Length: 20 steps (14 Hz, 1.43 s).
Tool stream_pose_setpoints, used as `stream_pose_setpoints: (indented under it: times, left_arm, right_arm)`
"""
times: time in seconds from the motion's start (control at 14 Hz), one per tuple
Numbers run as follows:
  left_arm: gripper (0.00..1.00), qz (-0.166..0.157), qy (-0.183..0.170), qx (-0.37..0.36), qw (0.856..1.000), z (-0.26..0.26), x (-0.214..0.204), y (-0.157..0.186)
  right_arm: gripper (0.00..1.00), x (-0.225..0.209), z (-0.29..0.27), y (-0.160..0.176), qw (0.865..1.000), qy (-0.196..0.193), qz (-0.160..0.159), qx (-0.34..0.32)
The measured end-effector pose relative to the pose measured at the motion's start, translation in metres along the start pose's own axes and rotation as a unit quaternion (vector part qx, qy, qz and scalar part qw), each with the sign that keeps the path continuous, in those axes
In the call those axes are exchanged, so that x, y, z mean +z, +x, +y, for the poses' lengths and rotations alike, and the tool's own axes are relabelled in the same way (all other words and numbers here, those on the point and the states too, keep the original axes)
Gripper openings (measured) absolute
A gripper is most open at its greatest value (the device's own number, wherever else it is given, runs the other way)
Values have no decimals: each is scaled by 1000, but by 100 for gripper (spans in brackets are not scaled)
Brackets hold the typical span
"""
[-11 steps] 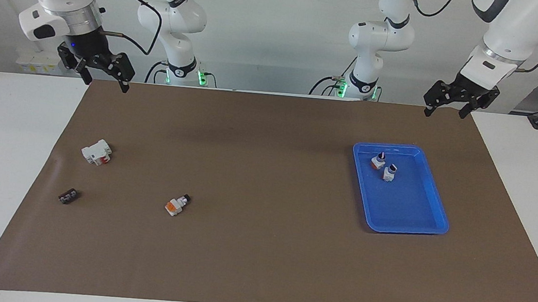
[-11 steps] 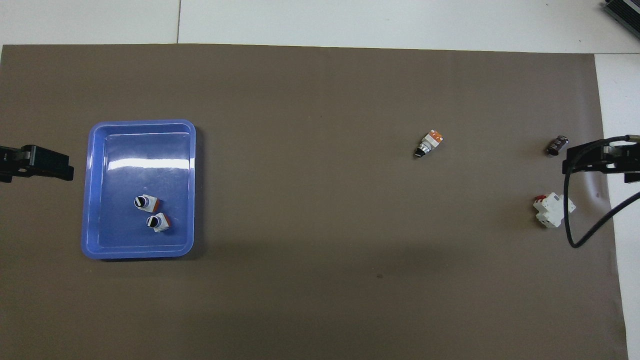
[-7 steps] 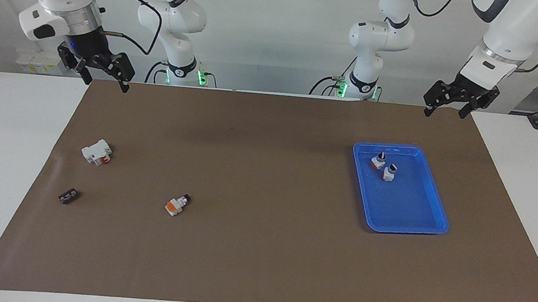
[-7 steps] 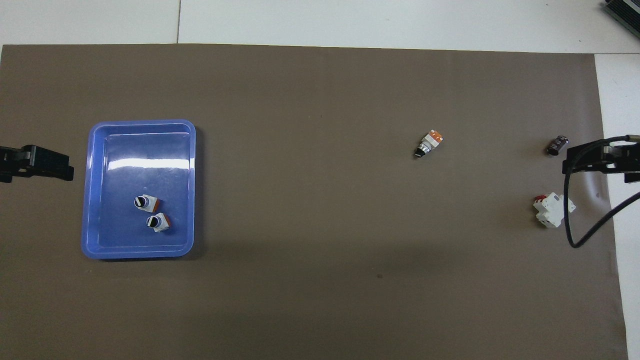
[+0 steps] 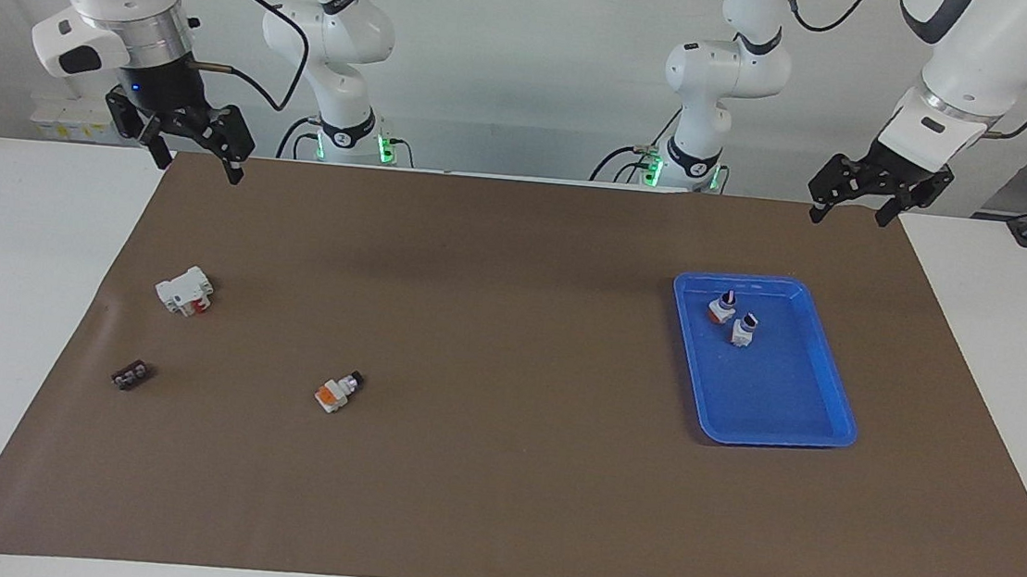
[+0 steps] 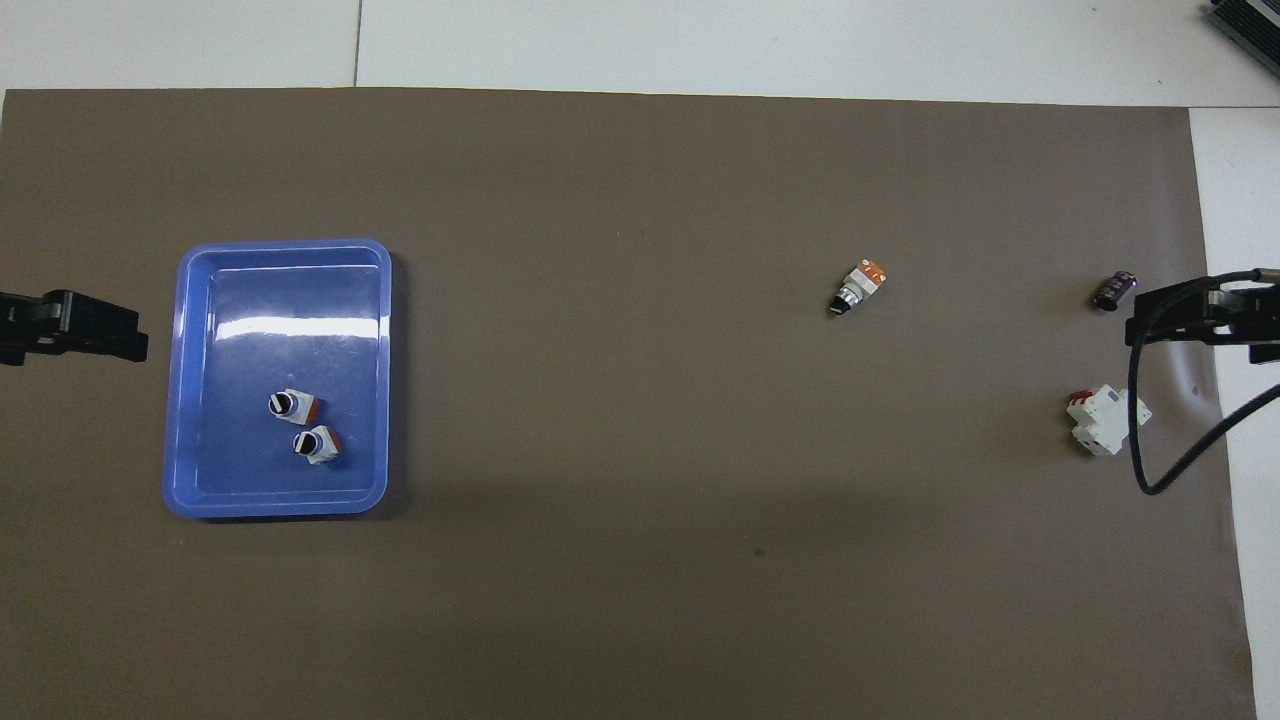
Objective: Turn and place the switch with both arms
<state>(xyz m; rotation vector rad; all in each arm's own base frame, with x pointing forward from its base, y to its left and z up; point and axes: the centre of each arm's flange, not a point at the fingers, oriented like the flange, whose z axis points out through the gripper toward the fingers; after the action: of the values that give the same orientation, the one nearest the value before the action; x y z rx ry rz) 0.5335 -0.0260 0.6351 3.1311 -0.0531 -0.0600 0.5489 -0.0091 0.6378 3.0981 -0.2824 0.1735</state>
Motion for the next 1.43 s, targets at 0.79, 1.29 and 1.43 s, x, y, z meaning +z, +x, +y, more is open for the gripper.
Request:
stream_pose_setpoints:
  times: [0.79,1.29,1.43]
  left_arm:
    - [100,0,0,0,1000,0,0,0]
    - [100,0,0,0,1000,0,0,0]
    - [100,0,0,0,1000,0,0,0]
  right_arm:
    - [100,271,-119,53,988,37,63,134]
    - [100,347,-136,43,977,20,22,213]
    - [97,357,-143,39,975,17,16,219]
